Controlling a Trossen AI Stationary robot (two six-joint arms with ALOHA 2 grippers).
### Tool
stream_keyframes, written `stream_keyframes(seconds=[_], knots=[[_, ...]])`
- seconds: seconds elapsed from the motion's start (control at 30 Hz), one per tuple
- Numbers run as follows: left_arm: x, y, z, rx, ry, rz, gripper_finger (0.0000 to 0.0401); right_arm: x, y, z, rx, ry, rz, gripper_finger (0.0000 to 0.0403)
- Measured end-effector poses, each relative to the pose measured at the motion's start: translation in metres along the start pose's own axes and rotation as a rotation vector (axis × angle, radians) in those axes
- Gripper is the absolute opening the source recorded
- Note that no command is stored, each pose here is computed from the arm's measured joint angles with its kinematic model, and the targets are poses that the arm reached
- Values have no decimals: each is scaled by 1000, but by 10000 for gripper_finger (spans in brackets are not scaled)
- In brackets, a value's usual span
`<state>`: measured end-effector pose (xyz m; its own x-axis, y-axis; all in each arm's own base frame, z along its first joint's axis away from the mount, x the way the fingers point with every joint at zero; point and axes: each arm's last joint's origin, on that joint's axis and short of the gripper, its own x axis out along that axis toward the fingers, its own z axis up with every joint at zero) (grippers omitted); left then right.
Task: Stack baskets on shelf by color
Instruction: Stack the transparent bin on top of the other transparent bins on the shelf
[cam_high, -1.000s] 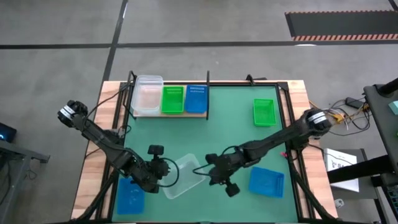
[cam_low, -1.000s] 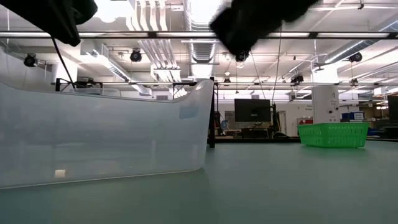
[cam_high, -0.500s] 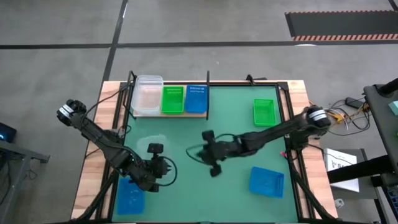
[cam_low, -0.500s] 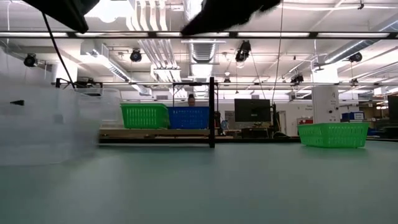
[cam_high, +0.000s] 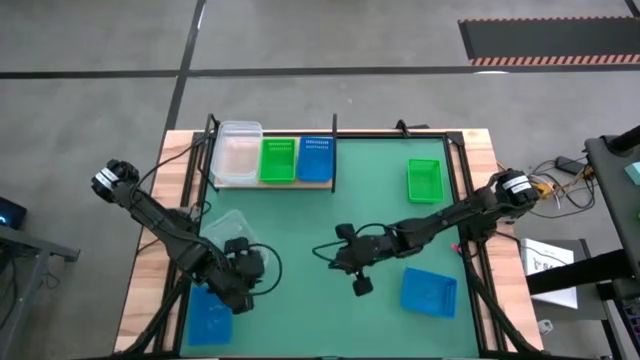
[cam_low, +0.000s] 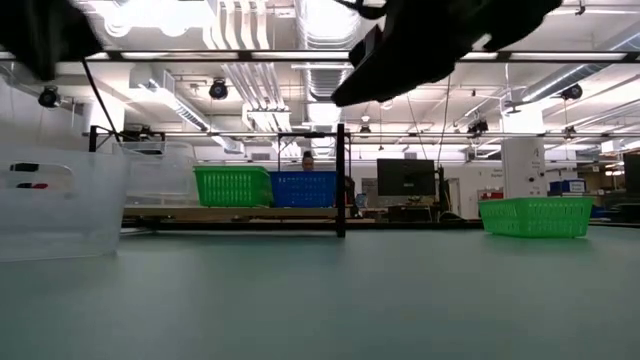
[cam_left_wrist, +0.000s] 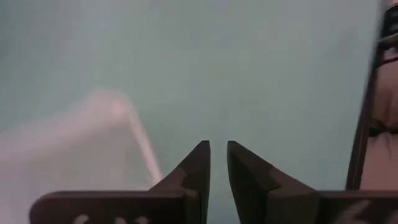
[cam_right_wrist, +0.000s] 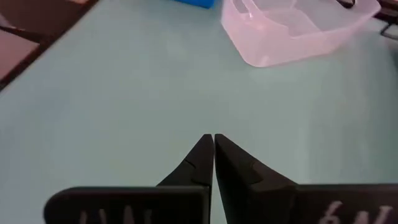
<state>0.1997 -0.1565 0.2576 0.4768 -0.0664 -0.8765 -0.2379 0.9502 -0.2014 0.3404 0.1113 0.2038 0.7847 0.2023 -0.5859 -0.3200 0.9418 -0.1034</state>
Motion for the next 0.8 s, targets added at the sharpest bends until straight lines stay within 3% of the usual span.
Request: stream_keyframes(seconds=[0.2, 0.43, 0.63, 0.8], knots=[[7, 12, -14, -229, 207, 91, 91, 0, 1, 0, -33, -38, -1, 8], [16, 18, -7, -310, 189, 138, 149, -1, 1, 5, -91, -53, -2, 8], [34, 20, -6, -303, 197, 210, 141, -1, 1, 5, -85, -52, -2, 8], [43, 18, -6, -278, 213, 235, 89, -1, 1, 4, -64, -44, -1, 8]])
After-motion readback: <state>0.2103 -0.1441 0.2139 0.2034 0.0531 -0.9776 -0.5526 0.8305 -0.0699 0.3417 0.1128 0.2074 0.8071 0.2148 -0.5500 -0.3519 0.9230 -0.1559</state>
